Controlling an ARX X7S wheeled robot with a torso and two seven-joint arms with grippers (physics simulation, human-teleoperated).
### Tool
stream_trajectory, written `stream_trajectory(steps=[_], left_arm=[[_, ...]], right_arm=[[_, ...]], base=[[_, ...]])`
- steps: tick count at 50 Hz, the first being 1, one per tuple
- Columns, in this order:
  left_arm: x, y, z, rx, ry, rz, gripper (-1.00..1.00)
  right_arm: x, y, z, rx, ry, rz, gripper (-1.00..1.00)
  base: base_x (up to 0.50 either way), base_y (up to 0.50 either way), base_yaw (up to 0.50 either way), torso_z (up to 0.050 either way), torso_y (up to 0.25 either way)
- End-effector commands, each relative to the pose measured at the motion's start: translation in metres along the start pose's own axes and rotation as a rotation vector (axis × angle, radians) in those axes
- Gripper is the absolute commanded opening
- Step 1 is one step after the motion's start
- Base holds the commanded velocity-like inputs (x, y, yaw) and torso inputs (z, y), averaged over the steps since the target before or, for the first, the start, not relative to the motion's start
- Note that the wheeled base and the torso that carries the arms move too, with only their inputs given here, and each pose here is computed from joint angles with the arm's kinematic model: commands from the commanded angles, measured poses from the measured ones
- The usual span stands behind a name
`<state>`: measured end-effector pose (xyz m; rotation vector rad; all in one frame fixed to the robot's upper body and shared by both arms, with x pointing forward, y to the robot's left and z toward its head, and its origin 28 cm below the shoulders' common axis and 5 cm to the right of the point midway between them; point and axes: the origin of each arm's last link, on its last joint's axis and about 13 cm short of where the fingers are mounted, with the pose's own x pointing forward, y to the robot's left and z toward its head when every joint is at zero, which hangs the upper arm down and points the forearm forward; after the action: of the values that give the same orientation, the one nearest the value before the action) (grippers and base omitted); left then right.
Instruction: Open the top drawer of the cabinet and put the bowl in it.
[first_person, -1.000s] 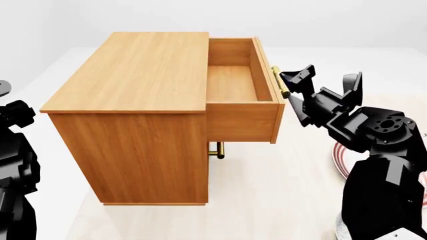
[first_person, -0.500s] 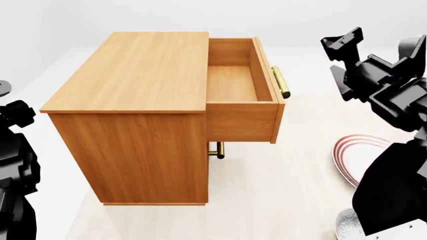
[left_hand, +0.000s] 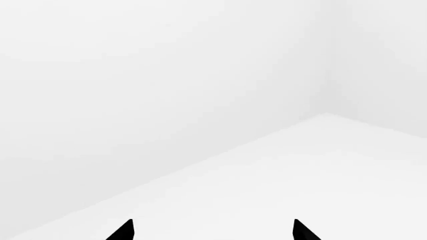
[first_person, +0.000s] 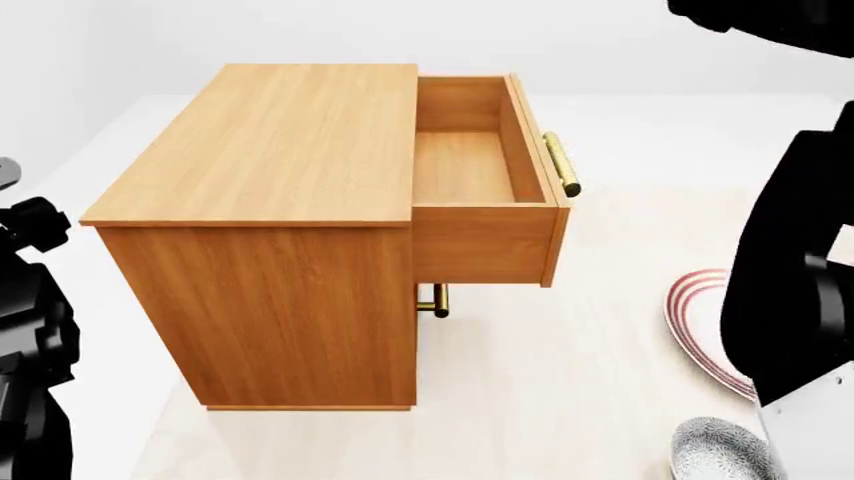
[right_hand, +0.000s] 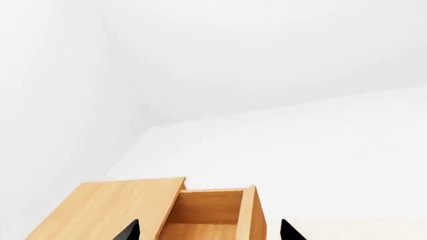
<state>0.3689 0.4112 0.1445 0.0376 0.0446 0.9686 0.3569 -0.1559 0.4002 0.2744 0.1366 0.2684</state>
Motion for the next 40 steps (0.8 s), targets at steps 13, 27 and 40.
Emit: stream_trajectory(steps=[13,27,40], left_arm=[[0.000,0.000,0.001,-0.008,0.001,-0.011,1.00],[0.000,0.001,-0.001,-0.008,-0.005,-0.021,1.00],[0.000,0.001,-0.001,-0.010,-0.008,-0.025,1.00]], right_arm=[[0.015,0.043,0.016,-0.330,0.335,-0.087,1.00],[0.020,0.045,-0.002,-0.402,0.461,-0.066,1.00],[0.021,0.049,-0.007,-0.431,0.514,-0.048,1.00]], base=[[0.00,0.00,0.00,0.000,0.000],[0.00,0.00,0.00,0.000,0.000],[0.00,0.00,0.00,0.000,0.000]])
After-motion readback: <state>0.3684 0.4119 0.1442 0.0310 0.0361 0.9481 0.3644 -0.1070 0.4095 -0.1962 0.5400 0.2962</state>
